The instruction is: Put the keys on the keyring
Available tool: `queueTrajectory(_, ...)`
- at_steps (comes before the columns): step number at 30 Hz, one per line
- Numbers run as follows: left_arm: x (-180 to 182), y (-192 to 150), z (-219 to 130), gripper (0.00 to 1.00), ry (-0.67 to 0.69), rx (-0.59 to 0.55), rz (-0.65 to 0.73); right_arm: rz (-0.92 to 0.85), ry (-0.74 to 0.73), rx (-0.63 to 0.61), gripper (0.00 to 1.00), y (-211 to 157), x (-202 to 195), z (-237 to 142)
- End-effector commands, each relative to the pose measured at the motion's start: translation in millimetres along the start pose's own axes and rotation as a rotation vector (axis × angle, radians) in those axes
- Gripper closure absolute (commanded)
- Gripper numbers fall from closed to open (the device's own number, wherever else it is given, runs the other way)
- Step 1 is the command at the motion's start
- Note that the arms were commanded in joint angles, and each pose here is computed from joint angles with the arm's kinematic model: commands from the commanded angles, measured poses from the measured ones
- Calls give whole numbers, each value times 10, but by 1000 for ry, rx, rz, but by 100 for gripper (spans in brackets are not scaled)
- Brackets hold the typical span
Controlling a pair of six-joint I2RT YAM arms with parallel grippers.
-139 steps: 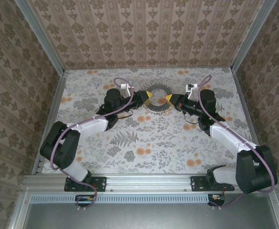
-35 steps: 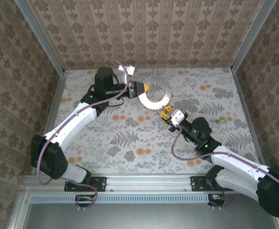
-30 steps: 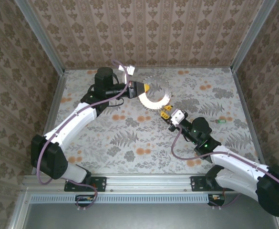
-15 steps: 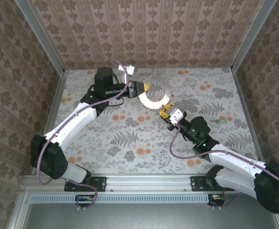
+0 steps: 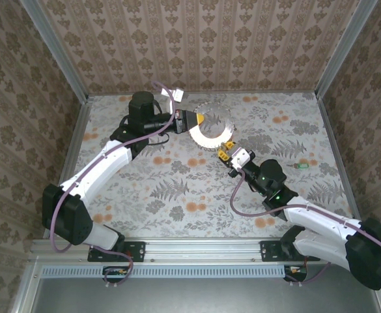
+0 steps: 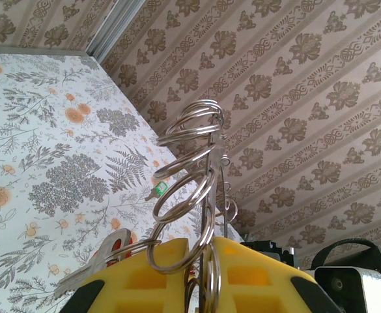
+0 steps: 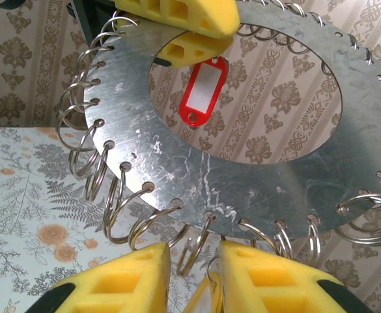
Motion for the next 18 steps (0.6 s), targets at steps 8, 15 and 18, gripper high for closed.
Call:
queueTrajectory(8,-234,85,-113,100,-61,-49,53,-1,-68,-27,79,84,-81,18)
queueTrajectory(15,-237,85,-119,100,-59,-57,54,4,-73,-19,89,68,-78,-2)
queueTrajectory(18,-231,92,-123,100,-53,-66,50,8,-75,-14,95,56,-76,-6)
Point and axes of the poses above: each hand's point on the last joint's axis, 136 mm out from that joint toward the fingers, its own z axis out along the fingers, its own x axis along the line the jaws close on, y = z × x, the point moved 8 cm from there along -z, back along the fingers, and after that the axes turned 11 degrees about -z, right-handed, at the moved point
